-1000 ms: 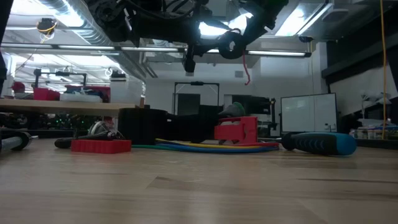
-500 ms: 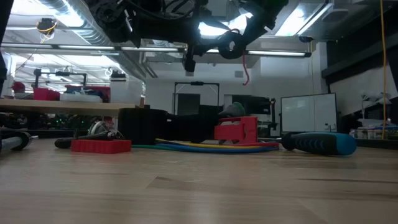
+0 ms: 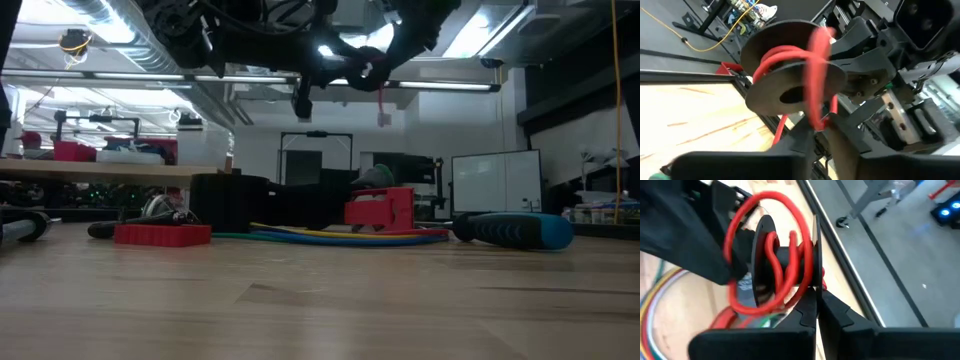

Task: Coil cords
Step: Coil the red wire cable onto the black spool

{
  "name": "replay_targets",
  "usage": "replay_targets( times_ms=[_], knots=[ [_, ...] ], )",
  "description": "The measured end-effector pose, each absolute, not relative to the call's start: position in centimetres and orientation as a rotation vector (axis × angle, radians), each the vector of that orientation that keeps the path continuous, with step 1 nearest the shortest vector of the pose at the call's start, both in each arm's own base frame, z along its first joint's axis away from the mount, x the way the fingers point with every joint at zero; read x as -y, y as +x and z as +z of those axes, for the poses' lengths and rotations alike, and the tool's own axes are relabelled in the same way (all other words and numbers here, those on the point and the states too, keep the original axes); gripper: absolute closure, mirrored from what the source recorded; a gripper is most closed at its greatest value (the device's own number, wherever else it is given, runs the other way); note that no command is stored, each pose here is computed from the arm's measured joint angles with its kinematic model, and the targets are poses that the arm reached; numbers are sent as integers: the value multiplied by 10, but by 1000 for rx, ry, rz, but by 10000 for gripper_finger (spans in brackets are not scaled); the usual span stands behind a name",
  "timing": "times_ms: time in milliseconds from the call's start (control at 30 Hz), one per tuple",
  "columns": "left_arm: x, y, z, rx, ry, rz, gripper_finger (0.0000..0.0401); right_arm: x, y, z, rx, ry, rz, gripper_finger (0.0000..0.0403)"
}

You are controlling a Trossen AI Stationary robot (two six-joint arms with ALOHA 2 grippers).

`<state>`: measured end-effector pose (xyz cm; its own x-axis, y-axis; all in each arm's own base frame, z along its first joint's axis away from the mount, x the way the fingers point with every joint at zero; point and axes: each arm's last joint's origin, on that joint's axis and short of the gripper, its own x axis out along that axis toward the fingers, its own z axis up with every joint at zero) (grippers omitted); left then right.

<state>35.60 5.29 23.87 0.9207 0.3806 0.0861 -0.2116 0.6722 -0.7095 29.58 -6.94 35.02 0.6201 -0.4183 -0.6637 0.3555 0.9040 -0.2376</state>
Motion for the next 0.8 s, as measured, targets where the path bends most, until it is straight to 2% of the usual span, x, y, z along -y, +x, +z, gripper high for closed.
replay_targets(
  times_ms=[67,133,400,800],
  knots=[
    [-53,356,239,233,-743,338,386,69,297,351,-770,-81,-434,397],
    [-52,356,239,228,-725,339,394,69,298,352,-756,-78,-429,395],
    [-47,357,227,114,-713,386,397,68,298,352,-752,-67,-399,398],
    [-47,356,222,67,-683,417,395,65,298,350,-760,-12,-291,397]
  ],
)
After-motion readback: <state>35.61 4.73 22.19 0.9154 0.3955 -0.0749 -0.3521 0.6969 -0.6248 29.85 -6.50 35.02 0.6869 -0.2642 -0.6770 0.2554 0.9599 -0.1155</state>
